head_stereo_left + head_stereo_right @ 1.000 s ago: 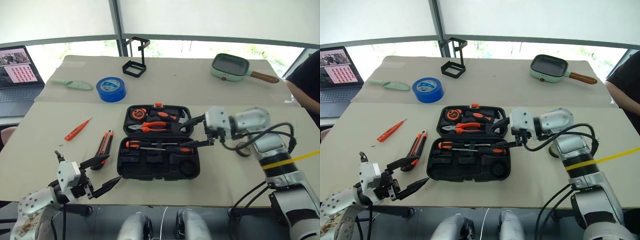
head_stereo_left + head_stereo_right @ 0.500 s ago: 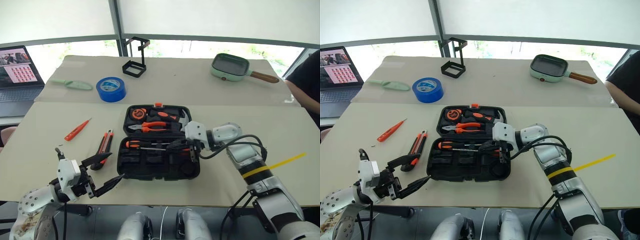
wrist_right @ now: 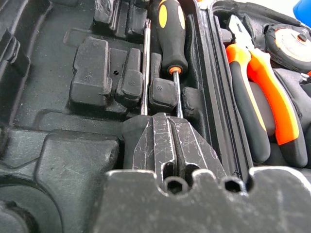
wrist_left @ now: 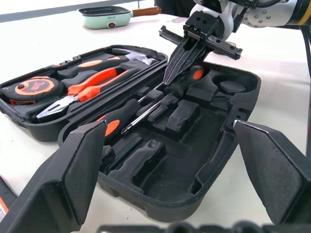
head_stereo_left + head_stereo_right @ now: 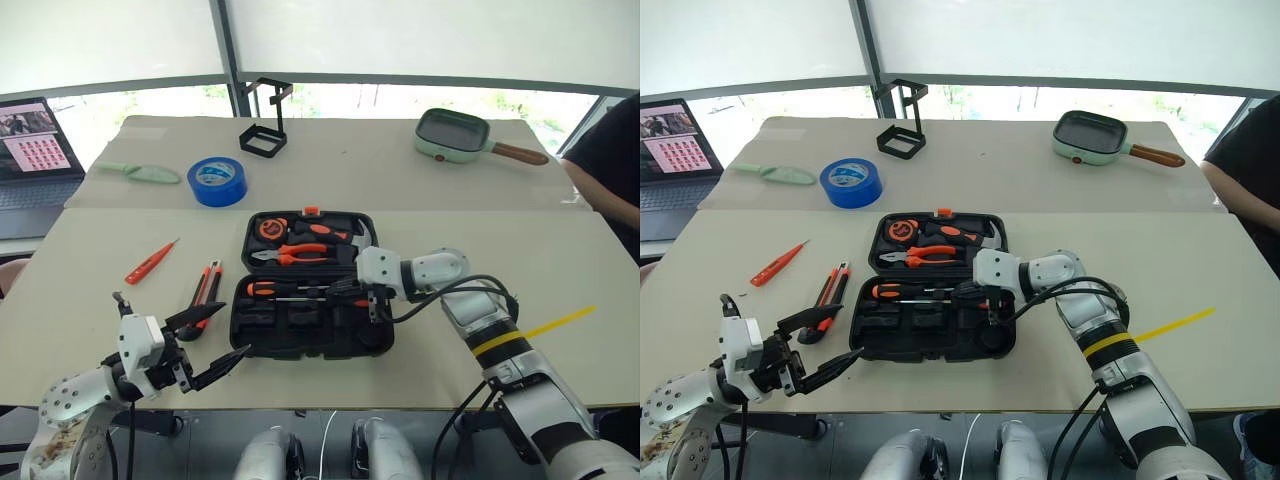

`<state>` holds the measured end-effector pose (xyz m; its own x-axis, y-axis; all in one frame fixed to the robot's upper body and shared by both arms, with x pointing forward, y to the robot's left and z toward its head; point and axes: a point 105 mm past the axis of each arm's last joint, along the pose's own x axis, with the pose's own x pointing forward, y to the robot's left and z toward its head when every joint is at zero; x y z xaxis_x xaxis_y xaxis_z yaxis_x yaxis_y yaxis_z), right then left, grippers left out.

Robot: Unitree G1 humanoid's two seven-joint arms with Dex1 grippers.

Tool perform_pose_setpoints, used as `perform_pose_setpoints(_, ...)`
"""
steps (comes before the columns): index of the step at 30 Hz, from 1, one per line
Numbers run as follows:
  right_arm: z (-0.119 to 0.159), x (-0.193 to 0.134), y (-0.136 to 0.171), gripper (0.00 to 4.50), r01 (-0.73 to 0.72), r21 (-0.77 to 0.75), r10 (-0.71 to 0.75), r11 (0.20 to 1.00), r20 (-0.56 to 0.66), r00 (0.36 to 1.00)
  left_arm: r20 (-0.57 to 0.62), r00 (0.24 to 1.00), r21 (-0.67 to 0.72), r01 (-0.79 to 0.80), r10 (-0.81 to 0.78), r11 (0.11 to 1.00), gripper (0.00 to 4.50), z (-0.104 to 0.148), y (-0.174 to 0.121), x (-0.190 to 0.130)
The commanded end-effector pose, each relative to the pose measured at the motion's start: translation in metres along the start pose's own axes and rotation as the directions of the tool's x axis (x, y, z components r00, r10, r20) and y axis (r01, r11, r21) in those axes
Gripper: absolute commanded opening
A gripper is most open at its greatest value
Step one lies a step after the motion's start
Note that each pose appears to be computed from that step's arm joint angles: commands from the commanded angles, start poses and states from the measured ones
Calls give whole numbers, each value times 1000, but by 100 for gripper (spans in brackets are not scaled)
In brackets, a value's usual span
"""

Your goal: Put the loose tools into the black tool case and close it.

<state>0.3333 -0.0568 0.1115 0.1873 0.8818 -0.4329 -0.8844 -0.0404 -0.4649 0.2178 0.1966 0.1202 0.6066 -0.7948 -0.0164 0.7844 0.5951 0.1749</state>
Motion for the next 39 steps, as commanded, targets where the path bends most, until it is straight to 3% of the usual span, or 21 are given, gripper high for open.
perform_pose_setpoints(1, 7, -1, 5, 2, -2, 9, 2, 1000, 68, 998, 29, 998, 20, -62, 61, 998, 450, 11, 9, -5)
perform_pose_setpoints(3, 29, -23, -9, 2, 66, 94, -84, 993, 201, 976, 1, 990, -2, -144, 144, 990, 450, 9, 21, -19)
perform_pose_setpoints(6, 38, -44, -5, 2, 54, 117, -82, 992, 251, 965, -37, 973, -21, -231, 230, 973, 450, 5, 33, -37)
perform_pose_setpoints(9, 35, -65, 3, 77, 79, 161, -120, 984, 261, 958, -26, 921, -42, -390, 389, 920, 450, 7, 50, -64)
perform_pose_setpoints(12, 35, -84, 10, 182, 156, 175, -202, 972, 288, 936, -46, 861, -44, -508, 506, 860, 450, 4, 59, -96)
perform_pose_setpoints(15, 27, -107, 30, 276, 259, 135, -289, 956, 304, 908, -145, 706, -86, -707, 693, 702, 450, -18, 60, -162)
perform_pose_setpoints(16, 23, -112, 40, 335, 266, 137, -296, 954, 311, 903, -185, 650, -87, -758, 737, 646, 450, -26, 58, -182)
perform_pose_setpoints(20, 10, -122, 51, 335, 326, 240, -387, 914, 281, 878, -252, 543, -83, -837, 801, 541, 450, -40, 57, -214)
perform_pose_setpoints(21, 11, -125, 50, 360, 349, 257, -416, 901, 289, 862, -266, 529, -83, -845, 806, 527, 450, -42, 59, -216)
perform_pose_setpoints(23, 17, -132, 48, 404, 425, 270, -495, 864, 307, 813, -253, 538, -99, -841, 804, 531, 450, -38, 69, -211)
perform_pose_setpoints(25, 23, -129, 58, 448, 428, 258, -493, 866, 307, 814, -213, 549, -110, -835, 808, 539, 450, -26, 86, -196)
perform_pose_setpoints(29, 31, -130, 58, 448, 476, 267, -542, 838, 304, 784, -210, 574, -119, -819, 792, 562, 450, -11, 121, -167)
perform_pose_setpoints(32, 41, -130, 47, 448, 506, 260, -568, 822, 325, 756, -267, 654, -96, -748, 707, 656, 450, -2, 160, -120)
perform_pose_setpoints(35, 46, -126, 43, 448, 495, 240, -550, 835, 339, 763, -357, 693, -93, -693, 626, 715, 450, -7, 179, -93)
perform_pose_setpoints(39, 51, -121, 40, 448, 483, 231, -535, 845, 355, 766, -392, 716, -107, -659, 578, 744, 450, -12, 197, -71)
